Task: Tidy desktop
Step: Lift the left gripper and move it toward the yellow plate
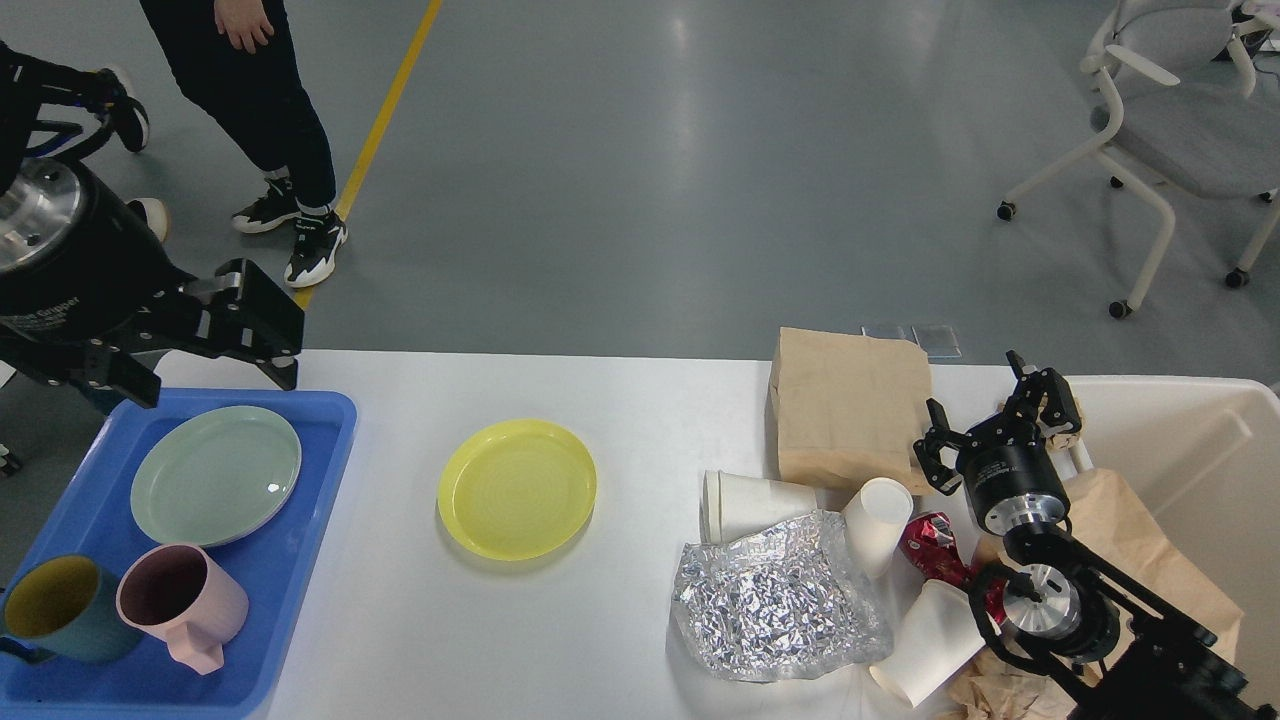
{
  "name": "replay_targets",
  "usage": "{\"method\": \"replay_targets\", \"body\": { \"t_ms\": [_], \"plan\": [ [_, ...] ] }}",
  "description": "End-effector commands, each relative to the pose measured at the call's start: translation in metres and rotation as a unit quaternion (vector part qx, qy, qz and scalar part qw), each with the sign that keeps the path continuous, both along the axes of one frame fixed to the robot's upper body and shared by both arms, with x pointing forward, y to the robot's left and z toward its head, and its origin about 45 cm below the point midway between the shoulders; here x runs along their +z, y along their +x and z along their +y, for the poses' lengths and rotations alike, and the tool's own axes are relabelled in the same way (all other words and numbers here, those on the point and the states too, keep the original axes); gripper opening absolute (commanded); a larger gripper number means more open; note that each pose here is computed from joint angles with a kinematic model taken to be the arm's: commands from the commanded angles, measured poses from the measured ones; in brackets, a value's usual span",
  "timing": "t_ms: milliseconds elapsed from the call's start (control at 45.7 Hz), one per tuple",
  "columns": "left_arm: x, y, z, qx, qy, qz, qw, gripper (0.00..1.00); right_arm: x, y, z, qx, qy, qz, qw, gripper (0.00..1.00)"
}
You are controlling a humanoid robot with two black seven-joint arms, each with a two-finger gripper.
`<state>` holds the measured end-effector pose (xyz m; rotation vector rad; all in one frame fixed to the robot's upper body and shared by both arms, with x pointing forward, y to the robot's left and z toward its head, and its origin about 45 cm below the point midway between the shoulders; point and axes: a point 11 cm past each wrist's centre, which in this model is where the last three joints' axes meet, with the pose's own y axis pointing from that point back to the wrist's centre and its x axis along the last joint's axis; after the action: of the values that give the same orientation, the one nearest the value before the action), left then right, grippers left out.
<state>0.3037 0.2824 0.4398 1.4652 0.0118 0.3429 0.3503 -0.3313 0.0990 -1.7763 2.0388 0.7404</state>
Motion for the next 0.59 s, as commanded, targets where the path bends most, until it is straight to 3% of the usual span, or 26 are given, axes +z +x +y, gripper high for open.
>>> {"method": "replay_targets", "body": {
  "t_ms": [0, 350, 569],
  "plan": [
    [0.011, -0.011, -0.035, -0.025, -0.006, -0.006, 1.0, 0.93, 0.0, 0.0, 0.0, 0.0, 0.0, 0.0, 1.0, 1.0],
    [-0.035, 0.006, -0.033, 0.032, -0.055, 0.021, 0.998, 0.95, 0.0, 0.0, 0.0, 0.0, 0.0, 0.0, 1.0, 1.0],
    [-0.098, 0.021, -0.02, 0.057, -0.058, 0.056, 0.995, 0.95, 0.0, 0.0, 0.0, 0.0, 0.0, 0.0, 1.0, 1.0]
  ]
}}
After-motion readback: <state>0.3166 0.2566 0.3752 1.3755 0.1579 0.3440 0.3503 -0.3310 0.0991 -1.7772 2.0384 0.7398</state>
